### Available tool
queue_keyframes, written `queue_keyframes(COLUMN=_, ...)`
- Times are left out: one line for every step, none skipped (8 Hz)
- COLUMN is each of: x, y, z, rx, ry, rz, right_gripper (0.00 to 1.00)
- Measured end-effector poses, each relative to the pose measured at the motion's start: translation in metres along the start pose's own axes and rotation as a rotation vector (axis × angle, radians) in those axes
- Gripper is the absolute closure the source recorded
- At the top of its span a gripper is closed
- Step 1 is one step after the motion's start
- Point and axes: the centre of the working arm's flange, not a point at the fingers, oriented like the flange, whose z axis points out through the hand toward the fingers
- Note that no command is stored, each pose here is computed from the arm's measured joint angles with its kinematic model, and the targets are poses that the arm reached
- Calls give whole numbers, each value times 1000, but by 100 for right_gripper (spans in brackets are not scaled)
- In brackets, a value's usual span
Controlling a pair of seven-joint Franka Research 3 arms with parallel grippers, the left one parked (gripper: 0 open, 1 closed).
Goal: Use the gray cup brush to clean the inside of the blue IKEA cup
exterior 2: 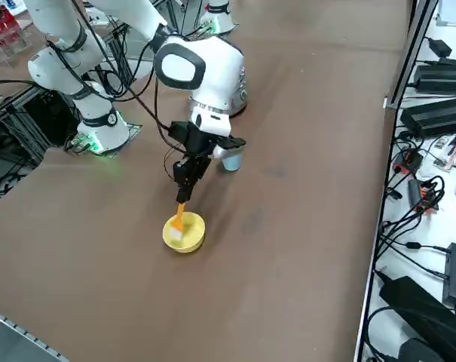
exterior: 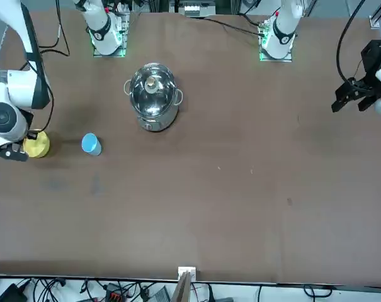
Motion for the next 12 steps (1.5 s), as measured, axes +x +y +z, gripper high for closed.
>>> queue_keyframes(x=0, y=-6, z=5, rx=-26, ry=13, rz=5, right_gripper=96)
queue_keyframes(x=0, y=-14, z=12, rx=-49, ry=24, rz=16, right_gripper=96)
queue_keyframes(x=-1, y=-24, z=17, rx=-63, ry=29, rz=26, right_gripper=96)
queue_keyframes(x=-1, y=-34, z=19, rx=-67, ry=31, rz=32, right_gripper=96)
queue_keyframes(x=0, y=-40, z=17, rx=-67, ry=34, rz=31, right_gripper=96)
queue_keyframes(x=0, y=-43, z=15, rx=-68, ry=36, rz=27, right_gripper=96)
queue_keyframes(x=0, y=-44, z=15, rx=-70, ry=35, rz=24, right_gripper=96)
queue_keyframes(x=-1, y=-46, z=17, rx=-70, ry=29, rz=22, right_gripper=96)
queue_keyframes(x=-2, y=-48, z=22, rx=-71, ry=20, rz=16, right_gripper=96)
queue_keyframes(x=-2, y=-52, z=27, rx=-72, ry=11, rz=10, right_gripper=96)
queue_keyframes(x=-2, y=-55, z=31, rx=-72, ry=3, rz=4, right_gripper=94)
queue_keyframes(x=-2, y=-57, z=34, rx=-72, ry=-1, rz=1, right_gripper=90)
